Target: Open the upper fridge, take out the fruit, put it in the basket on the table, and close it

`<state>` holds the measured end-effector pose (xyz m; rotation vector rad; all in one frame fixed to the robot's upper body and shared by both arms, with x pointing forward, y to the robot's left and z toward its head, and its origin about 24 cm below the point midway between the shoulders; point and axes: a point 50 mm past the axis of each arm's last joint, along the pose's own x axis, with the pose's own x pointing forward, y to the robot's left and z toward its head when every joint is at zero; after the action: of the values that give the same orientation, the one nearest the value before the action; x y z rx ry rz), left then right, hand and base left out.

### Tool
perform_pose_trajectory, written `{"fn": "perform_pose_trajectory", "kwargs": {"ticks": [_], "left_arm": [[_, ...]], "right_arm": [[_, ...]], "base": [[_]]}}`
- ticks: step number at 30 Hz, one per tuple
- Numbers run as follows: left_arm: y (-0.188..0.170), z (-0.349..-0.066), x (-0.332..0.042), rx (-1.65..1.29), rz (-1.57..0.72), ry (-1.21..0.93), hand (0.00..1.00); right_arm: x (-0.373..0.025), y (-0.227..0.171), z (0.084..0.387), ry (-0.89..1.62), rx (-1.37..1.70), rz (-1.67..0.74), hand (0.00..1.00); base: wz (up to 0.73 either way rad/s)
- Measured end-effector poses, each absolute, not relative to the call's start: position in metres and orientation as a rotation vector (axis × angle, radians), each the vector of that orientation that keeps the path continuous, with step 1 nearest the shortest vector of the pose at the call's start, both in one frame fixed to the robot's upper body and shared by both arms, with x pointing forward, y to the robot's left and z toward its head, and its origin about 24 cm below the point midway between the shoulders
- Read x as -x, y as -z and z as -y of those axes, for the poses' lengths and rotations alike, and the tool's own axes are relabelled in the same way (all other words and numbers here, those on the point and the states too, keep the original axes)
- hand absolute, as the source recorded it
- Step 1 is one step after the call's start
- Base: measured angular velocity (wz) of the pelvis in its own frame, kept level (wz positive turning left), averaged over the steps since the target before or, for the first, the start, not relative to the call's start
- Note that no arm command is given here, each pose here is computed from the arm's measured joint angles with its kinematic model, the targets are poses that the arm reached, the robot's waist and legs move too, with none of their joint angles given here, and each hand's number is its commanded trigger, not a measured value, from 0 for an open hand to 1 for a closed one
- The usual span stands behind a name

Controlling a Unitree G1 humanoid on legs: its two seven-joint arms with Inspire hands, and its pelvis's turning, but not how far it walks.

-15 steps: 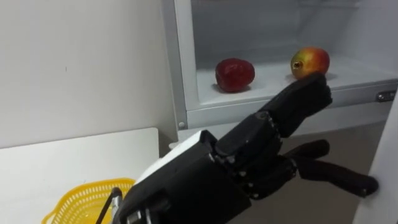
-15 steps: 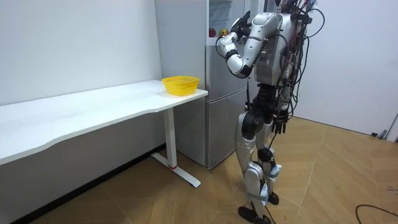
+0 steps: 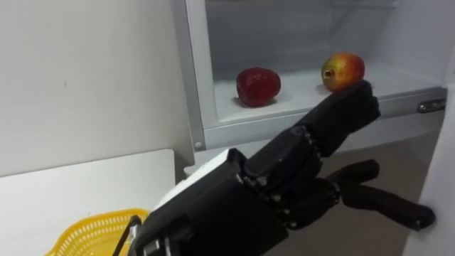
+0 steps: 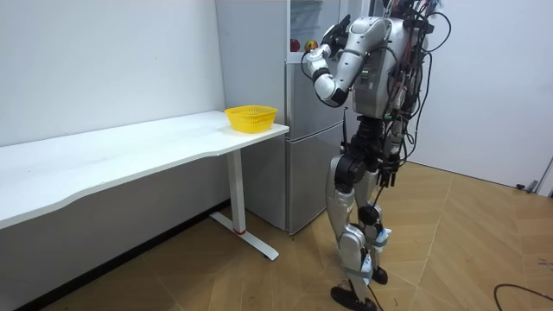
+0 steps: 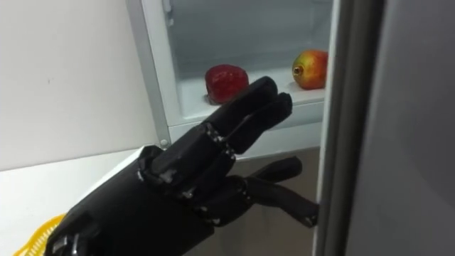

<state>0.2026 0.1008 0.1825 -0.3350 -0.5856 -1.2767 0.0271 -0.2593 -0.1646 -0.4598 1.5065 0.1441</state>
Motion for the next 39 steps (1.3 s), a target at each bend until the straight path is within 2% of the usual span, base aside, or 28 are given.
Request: {"fn": "perform_pose_trajectory", "kwargs": {"ticks": [20, 39], "left_arm": [[-0.192, -0.063, -0.196, 0.357, 0.588, 1.502, 0.0], [-0.193, -0.062, -0.197, 0.347, 0.595, 1.528, 0.0]], "right_arm": [[-0.021, 0.165, 0.261, -0.12, 0.412, -1.527, 0.0], [-0.02, 0.164, 0.262, -0.125, 0.335, -1.539, 0.0]], "base": [[-0.15], [-0.06]]}}
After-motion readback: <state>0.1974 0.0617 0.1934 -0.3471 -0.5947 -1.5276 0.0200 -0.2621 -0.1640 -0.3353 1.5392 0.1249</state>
